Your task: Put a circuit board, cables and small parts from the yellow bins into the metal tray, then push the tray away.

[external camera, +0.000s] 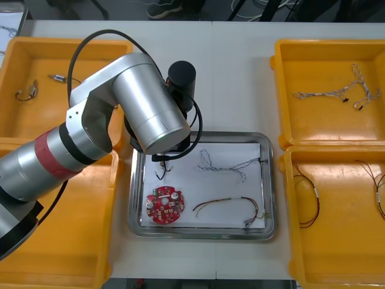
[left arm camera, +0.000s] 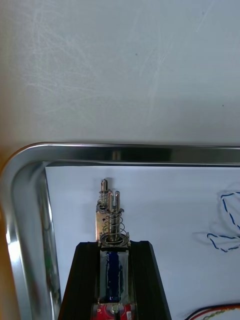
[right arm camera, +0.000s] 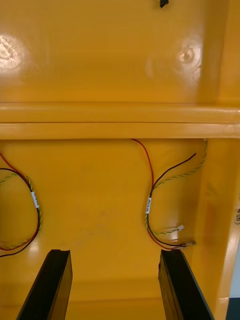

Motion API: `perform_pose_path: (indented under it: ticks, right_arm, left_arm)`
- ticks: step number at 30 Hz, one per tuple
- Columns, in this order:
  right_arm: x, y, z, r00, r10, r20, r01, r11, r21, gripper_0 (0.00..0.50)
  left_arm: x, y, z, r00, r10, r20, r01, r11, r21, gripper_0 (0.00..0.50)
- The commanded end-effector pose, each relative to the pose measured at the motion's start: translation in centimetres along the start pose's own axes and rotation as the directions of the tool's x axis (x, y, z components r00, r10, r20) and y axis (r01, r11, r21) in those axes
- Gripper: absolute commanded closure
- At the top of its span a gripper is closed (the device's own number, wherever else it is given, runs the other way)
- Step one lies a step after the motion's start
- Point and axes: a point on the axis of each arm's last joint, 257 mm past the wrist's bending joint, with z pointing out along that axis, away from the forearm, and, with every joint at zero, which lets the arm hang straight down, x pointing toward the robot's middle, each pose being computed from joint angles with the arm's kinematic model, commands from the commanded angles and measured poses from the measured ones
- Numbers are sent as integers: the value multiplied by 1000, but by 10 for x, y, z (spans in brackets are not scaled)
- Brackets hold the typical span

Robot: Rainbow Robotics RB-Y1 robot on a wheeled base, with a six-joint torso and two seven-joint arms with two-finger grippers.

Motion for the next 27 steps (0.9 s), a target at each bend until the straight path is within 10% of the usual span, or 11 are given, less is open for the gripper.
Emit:
perform_pose_path:
  ticks: [1,27]
  right_arm:
    - [6,1,-3,999,44,20,-44,999,-7,0]
    - [9,8,-3,999,35,13,-34,999,-35,0]
  left_arm:
    - [-10,-35,-1,998,-32,48,30,998,50,500]
    - [16,-42,31,998,-33,52,31,999,30,500]
